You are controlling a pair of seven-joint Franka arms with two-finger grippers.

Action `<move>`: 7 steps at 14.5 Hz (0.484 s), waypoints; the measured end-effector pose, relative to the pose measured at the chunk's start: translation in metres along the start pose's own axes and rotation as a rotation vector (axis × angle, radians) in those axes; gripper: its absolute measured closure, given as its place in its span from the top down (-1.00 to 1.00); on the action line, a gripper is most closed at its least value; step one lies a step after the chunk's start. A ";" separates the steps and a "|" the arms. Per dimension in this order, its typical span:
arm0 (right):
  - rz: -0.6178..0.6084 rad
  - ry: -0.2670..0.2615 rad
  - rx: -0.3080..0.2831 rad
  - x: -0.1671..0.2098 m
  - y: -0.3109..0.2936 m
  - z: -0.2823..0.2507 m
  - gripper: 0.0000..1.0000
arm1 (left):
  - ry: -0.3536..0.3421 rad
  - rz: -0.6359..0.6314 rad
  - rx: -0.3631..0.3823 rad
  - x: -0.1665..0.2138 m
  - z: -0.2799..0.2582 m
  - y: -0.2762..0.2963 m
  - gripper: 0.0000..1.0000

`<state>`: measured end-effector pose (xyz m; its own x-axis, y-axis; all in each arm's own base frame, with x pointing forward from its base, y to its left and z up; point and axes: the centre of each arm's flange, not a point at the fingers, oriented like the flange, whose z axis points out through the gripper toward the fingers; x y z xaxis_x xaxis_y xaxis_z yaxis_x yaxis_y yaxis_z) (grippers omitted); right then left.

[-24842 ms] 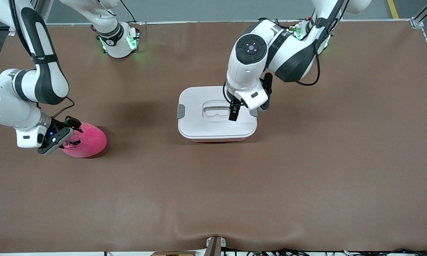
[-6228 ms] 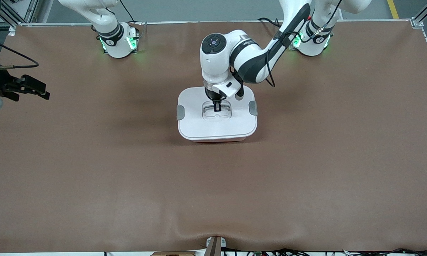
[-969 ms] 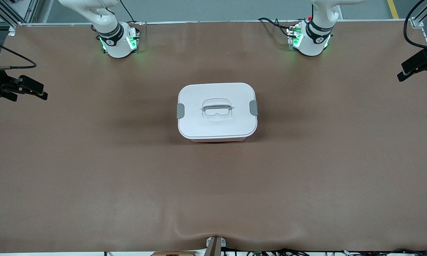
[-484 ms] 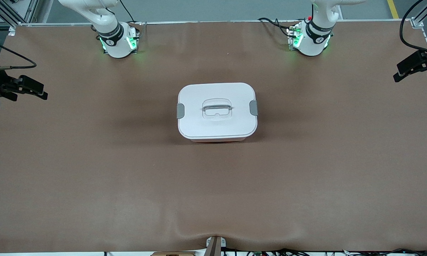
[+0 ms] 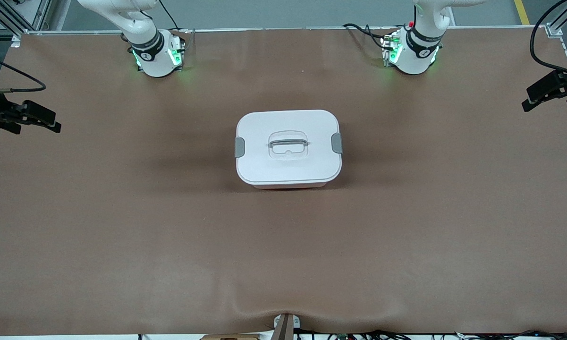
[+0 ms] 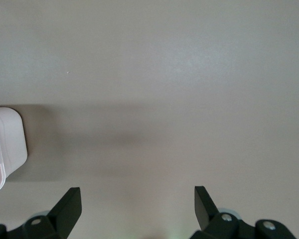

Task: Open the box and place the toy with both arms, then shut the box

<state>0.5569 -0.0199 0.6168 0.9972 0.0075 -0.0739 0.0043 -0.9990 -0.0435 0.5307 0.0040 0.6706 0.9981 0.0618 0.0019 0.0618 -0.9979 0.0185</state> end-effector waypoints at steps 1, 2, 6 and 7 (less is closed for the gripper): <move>0.000 0.000 0.000 0.000 0.000 0.000 1.00 | 0.000 0.000 0.000 0.000 0.000 0.000 1.00; 0.000 0.000 0.000 0.000 0.000 0.000 1.00 | 0.001 0.000 0.000 0.000 0.000 0.000 1.00; 0.003 0.002 0.000 0.000 0.002 0.000 1.00 | 0.000 0.000 0.000 0.001 0.001 0.000 1.00; 0.005 0.002 0.000 0.000 0.002 0.000 1.00 | 0.000 -0.001 0.000 0.001 0.001 0.000 1.00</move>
<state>0.5570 -0.0224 0.6168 0.9974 0.0030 -0.0726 -0.0002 -0.9991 -0.0435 0.5318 0.0044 0.6694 0.9980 0.0626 0.0014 0.0625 -0.9979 0.0185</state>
